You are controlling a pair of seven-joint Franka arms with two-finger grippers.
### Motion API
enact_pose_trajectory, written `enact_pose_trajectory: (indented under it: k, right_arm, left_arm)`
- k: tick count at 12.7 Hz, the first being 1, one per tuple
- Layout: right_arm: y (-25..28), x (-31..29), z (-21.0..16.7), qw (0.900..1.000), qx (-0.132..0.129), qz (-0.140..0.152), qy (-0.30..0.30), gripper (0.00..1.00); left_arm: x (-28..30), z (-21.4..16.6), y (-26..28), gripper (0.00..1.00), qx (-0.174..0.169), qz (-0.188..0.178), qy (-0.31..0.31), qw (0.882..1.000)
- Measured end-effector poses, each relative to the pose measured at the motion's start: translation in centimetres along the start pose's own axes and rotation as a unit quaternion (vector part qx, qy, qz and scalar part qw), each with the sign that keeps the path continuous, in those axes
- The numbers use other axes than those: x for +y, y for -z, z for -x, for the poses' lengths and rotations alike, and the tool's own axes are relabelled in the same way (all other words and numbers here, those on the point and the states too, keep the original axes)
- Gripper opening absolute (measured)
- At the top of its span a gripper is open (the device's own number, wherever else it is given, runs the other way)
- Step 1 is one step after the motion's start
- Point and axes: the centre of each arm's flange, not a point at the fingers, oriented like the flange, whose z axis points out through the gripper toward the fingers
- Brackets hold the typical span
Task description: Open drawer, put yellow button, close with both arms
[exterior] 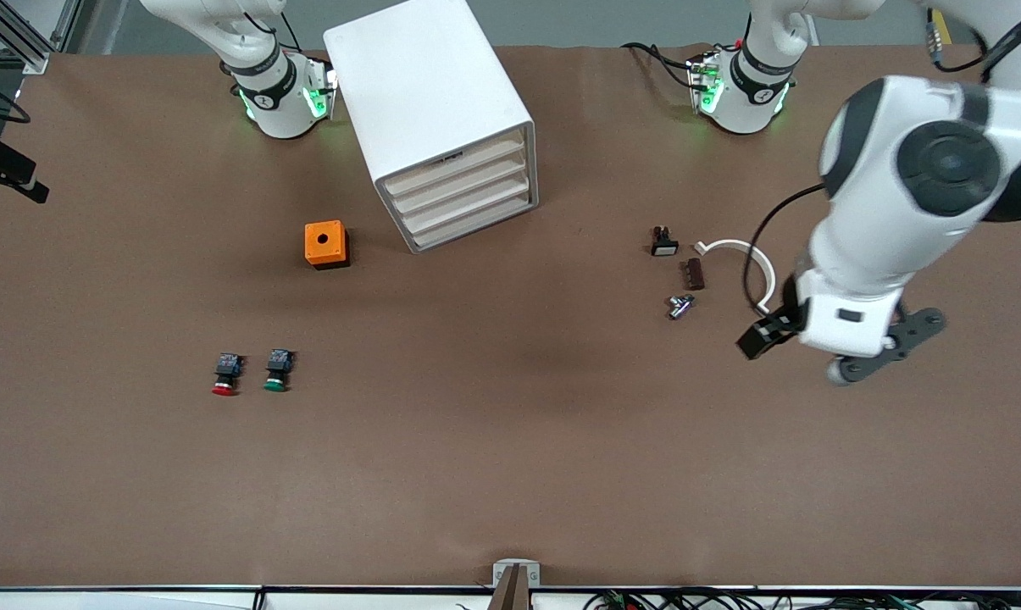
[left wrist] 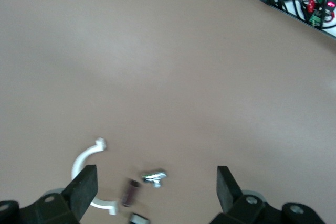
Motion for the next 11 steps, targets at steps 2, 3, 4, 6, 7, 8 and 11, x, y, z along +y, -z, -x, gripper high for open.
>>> enact_pose_trajectory:
  k: [2, 3, 4, 6, 7, 8, 11]
  right_arm:
    - [-0.3, 0.1, 0.0, 1.000, -0.002, 0.000, -0.001, 1.00]
    - [-0.4, 0.1, 0.0, 1.000, -0.003, 0.000, -0.001, 1.00]
    - [-0.4, 0.1, 0.0, 1.000, -0.003, -0.001, -0.001, 1.00]
    - [-0.5, 0.1, 0.0, 1.000, -0.005, -0.001, -0.001, 1.00]
    - [-0.6, 0.1, 0.1, 1.000, -0.007, -0.001, -0.001, 1.00]
    - [-0.6, 0.1, 0.1, 1.000, -0.008, -0.001, -0.001, 1.00]
    - [-0.8, 0.0, 0.2, 1.000, -0.013, -0.002, 0.000, 1.00]
  left_arm:
    - [-3.9, -1.7, 2.1, 1.00, 0.006, 0.002, -0.029, 1.000]
    - [-5.8, -2.1, 3.1, 1.00, 0.007, 0.001, -0.043, 0.999]
    - [-7.6, -2.3, 4.1, 1.00, 0.009, 0.001, -0.056, 0.998]
    - [-11.3, -2.0, 5.8, 1.00, 0.006, 0.007, -0.089, 0.996]
    - [-13.1, -1.6, 6.5, 1.00, 0.002, 0.013, -0.105, 0.994]
    - [-14.7, -0.9, 7.1, 1.00, -0.002, 0.015, -0.118, 0.993]
    - [-16.2, 3.1, 8.9, 1.00, -0.005, 0.014, -0.144, 0.989]
